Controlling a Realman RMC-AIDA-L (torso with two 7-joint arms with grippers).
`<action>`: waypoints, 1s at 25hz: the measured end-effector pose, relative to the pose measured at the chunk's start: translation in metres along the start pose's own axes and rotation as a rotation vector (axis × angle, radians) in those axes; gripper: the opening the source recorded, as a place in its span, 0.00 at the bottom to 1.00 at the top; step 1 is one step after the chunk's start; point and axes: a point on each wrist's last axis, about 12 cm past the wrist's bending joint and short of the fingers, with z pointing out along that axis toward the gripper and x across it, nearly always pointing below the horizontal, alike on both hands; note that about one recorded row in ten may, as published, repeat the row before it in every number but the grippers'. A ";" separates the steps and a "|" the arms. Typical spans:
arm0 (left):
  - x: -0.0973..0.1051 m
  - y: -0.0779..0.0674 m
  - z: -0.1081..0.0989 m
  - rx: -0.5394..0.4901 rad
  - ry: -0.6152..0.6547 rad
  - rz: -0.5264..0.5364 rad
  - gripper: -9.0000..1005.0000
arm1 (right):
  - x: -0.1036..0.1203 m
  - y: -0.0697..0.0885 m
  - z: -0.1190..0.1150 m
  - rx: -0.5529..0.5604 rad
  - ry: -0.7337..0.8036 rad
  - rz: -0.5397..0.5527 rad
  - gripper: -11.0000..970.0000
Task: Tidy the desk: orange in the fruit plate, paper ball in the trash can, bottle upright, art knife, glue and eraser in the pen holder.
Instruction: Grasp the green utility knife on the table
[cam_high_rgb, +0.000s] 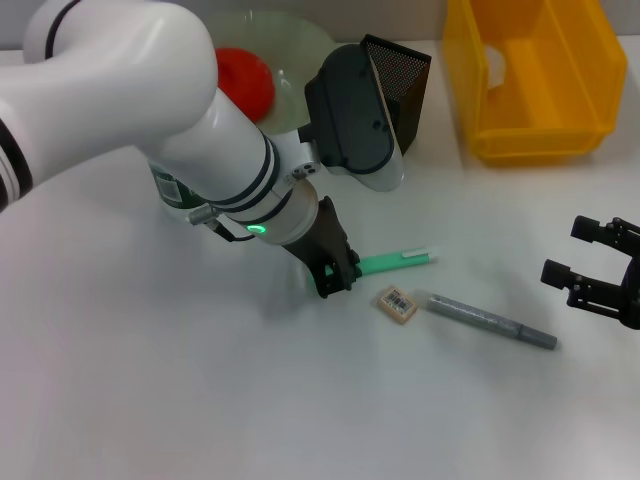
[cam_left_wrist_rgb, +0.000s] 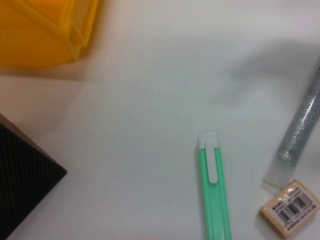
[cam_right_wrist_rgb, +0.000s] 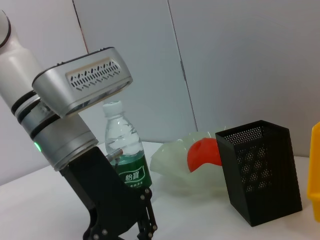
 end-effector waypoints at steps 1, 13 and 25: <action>0.000 0.000 0.000 0.000 0.000 0.000 0.13 | 0.000 0.000 0.000 0.000 0.000 0.000 0.85; -0.005 0.002 -0.011 0.017 -0.054 -0.042 0.13 | 0.000 0.000 0.000 0.000 0.001 -0.002 0.85; 0.000 0.007 -0.004 0.012 -0.019 -0.060 0.48 | 0.000 -0.002 0.000 0.008 0.004 -0.003 0.85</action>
